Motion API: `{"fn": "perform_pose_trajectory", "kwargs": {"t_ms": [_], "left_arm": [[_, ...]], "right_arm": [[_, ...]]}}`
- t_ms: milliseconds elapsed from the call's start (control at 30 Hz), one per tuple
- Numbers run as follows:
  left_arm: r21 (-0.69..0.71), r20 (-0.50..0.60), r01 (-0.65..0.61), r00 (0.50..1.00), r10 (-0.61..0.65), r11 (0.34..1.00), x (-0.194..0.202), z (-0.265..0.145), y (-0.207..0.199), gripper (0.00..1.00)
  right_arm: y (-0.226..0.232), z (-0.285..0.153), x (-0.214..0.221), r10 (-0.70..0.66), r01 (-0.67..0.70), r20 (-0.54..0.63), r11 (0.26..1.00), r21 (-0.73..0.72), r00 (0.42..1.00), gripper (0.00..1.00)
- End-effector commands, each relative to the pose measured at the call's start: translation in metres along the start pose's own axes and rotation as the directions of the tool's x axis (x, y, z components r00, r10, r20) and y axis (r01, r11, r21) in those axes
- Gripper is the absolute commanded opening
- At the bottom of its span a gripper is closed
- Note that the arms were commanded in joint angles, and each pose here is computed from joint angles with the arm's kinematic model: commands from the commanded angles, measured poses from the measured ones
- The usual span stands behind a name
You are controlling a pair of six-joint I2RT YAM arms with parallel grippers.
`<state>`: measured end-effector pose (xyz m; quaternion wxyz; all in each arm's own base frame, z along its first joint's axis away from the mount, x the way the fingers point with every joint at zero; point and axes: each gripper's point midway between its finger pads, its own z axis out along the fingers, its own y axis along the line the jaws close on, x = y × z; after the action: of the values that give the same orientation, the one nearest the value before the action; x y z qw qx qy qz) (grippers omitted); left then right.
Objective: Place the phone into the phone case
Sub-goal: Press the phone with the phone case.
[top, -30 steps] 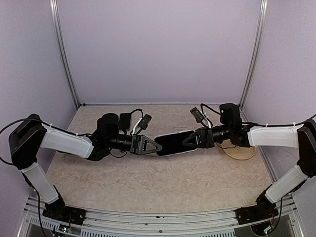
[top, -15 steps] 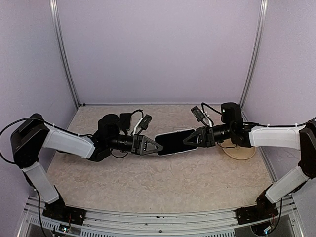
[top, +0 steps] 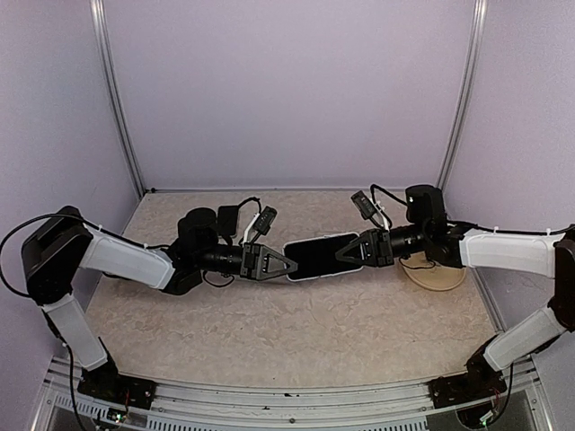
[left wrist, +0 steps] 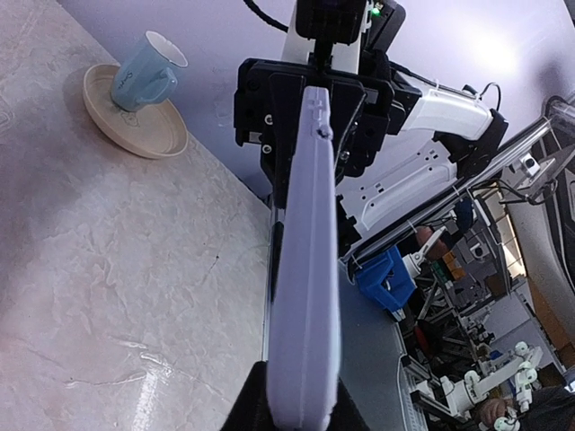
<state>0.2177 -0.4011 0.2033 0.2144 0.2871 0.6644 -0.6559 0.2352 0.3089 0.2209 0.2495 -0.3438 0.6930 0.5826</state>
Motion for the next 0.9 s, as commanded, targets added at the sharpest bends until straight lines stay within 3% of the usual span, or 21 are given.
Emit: {"fn": "perform_pose_trajectory", "kwargs": {"t_ms": [0,100,400,500,733,867], "left_arm": [[0.136,-0.035,0.037,0.999,-0.033,0.990,0.003,0.004,-0.032,0.32],[0.148,-0.048,0.040,0.998,-0.033,0.988,0.008,0.008,-0.033,0.42],[0.164,-0.066,0.046,0.997,-0.036,0.985,0.016,0.023,-0.032,0.43],[0.174,-0.056,0.047,0.998,-0.038,0.984,0.014,0.023,-0.033,0.35],[0.178,-0.042,0.045,0.998,-0.038,0.983,0.011,0.023,-0.033,0.02],[0.171,-0.021,0.027,1.000,-0.024,0.985,0.006,0.018,-0.033,0.00]], "right_arm": [[-0.029,-0.017,-0.027,-0.169,0.142,0.104,0.963,0.227,0.980,0.04],[-0.018,-0.015,-0.030,-0.160,0.138,0.128,0.977,0.165,0.979,0.04],[-0.014,-0.011,-0.040,-0.060,0.044,0.192,0.995,0.091,0.980,0.04],[-0.020,-0.011,-0.041,-0.013,-0.009,0.213,0.995,0.101,0.977,0.04],[-0.026,-0.011,-0.040,0.074,-0.101,0.255,0.991,0.093,0.964,0.05],[-0.033,-0.008,-0.032,0.188,-0.209,0.260,0.976,0.054,0.947,0.05]]}}
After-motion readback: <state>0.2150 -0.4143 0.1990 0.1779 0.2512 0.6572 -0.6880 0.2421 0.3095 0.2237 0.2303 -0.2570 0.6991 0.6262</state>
